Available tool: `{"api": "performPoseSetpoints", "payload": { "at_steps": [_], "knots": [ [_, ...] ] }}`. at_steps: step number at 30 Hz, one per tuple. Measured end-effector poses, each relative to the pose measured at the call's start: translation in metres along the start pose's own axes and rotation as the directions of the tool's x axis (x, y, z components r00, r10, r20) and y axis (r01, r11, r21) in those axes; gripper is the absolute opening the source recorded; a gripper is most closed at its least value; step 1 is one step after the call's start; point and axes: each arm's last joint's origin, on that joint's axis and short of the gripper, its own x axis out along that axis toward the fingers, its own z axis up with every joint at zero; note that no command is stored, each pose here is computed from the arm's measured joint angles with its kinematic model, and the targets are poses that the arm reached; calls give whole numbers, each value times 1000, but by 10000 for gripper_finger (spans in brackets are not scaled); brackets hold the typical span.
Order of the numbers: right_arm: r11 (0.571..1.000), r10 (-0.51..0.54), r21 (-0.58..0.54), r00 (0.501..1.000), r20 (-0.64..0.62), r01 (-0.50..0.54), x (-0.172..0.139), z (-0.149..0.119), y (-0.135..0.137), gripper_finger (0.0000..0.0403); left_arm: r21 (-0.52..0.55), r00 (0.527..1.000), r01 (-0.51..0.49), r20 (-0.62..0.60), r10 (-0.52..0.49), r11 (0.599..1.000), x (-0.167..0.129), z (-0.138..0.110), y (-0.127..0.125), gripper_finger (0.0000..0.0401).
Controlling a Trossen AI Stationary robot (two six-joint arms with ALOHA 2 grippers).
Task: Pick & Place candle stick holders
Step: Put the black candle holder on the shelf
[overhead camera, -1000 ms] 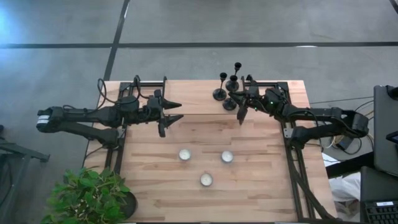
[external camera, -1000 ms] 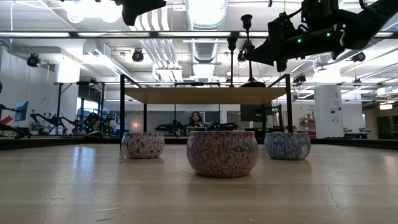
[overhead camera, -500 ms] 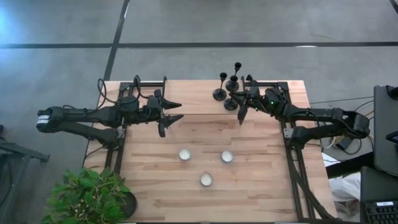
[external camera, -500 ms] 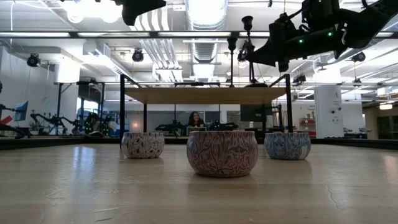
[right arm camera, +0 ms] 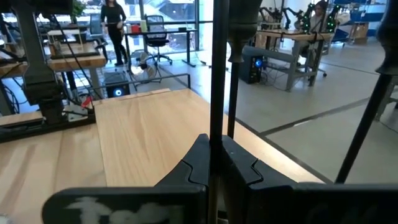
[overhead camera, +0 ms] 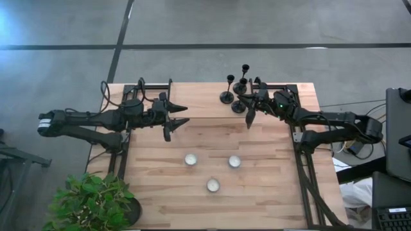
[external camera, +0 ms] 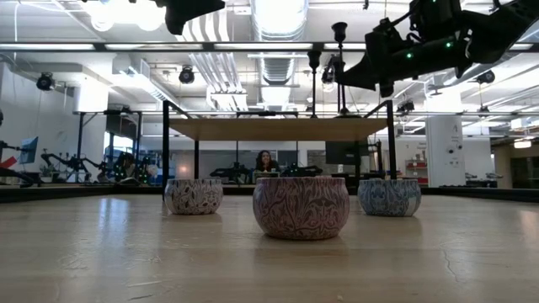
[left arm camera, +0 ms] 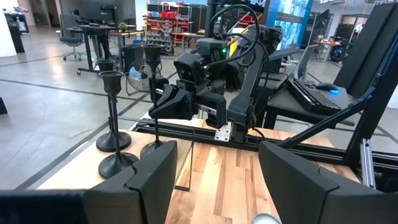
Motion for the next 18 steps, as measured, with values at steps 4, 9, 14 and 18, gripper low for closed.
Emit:
{"api": "performPoseSetpoints", "payload": {
  "at_steps": [4,9,14,18],
  "knots": [
    [1000,0,-3,1000,-6,0,-4,2,0,13,-1,1000,0,0,0,1000,0,0,0,234],
    [1000,-3,-12,1000,1,3,-8,4,0,32,-1,1000,0,0,0,1000,0,0,0,234],
    [1000,-4,18,998,-57,5,-9,-1,0,53,-1,1000,0,0,0,1000,0,0,0,234],
    [1000,-3,23,998,-64,5,-9,-2,0,68,-1,1000,0,0,0,1000,0,0,0,234]
  ]
}}
